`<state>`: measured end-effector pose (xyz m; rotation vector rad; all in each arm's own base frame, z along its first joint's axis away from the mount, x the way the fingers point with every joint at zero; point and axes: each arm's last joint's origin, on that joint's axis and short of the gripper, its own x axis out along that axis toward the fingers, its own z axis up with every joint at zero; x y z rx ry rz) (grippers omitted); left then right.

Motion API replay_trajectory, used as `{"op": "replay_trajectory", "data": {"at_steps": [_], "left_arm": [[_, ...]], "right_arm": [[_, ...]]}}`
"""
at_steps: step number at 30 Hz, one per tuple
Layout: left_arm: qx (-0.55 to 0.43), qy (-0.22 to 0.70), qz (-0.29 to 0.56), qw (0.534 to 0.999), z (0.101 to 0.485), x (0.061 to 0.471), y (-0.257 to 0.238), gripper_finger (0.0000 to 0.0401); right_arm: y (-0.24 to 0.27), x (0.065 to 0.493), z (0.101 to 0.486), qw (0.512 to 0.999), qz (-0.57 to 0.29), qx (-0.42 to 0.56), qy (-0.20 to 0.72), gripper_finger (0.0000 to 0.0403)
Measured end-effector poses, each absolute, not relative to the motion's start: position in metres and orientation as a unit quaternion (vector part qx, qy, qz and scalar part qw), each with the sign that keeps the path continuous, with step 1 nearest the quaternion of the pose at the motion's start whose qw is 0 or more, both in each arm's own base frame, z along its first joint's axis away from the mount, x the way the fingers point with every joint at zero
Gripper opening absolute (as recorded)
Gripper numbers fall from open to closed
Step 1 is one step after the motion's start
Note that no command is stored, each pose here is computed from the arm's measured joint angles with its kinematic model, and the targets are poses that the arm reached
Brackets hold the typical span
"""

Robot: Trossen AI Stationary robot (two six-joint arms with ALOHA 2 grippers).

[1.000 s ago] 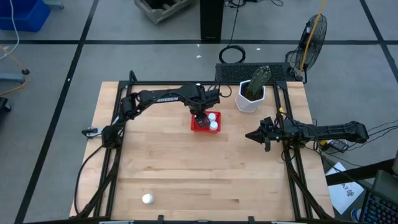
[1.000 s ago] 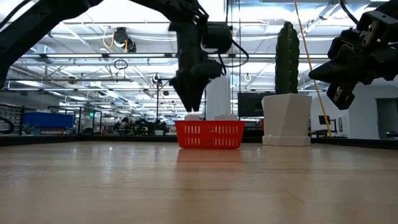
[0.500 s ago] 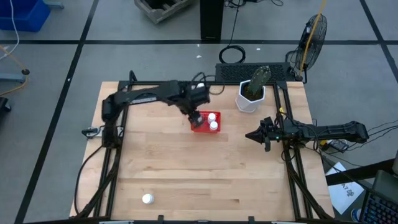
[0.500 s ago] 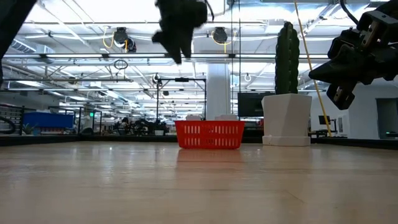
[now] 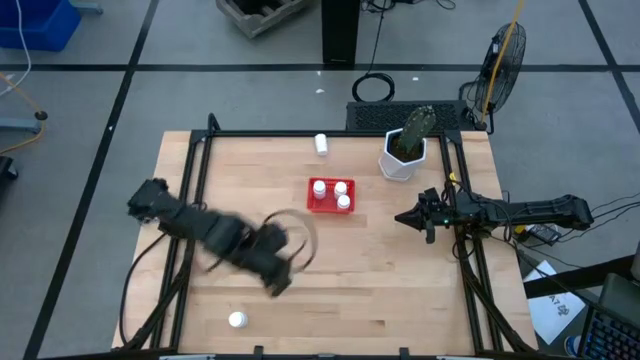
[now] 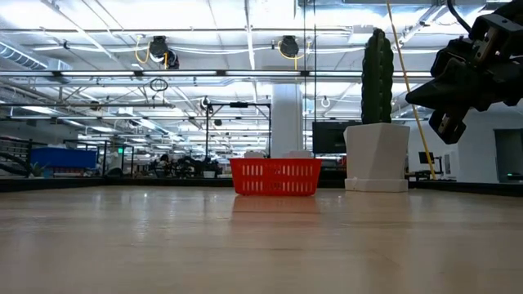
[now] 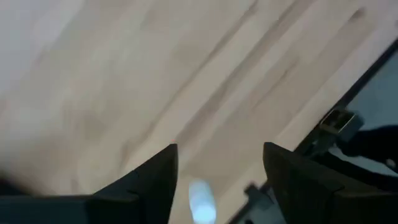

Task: Pick and place pill bottles into a basket
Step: Put the white medicine bottle into the red basket

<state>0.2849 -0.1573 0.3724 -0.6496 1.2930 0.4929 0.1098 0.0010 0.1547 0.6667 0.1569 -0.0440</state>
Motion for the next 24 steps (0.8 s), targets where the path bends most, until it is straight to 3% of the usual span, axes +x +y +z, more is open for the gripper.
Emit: {"op": "replay_trajectory", "data": {"at_steps": [6,10,16,24], "left_arm": [[-0.373,0.567,0.285,0.677,0.352,0.253,-0.220,0.0311],[-0.418,0.556,0.311,0.648,0.323,0.235,-0.252,0.0335],[-0.479,0.541,0.335,0.605,0.287,0.210,-0.284,0.0318],[-0.490,0.535,0.398,0.561,0.254,0.188,-0.290,0.0295]], "right_arm": [[0.001,0.110,0.155,0.942,-0.022,0.327,0.077,0.0004],[0.001,0.110,0.155,0.942,-0.022,0.327,0.077,0.0004],[0.001,0.110,0.155,0.942,-0.022,0.327,0.077,0.0004],[0.001,0.110,0.155,0.942,-0.022,0.327,0.077,0.0004]]}}
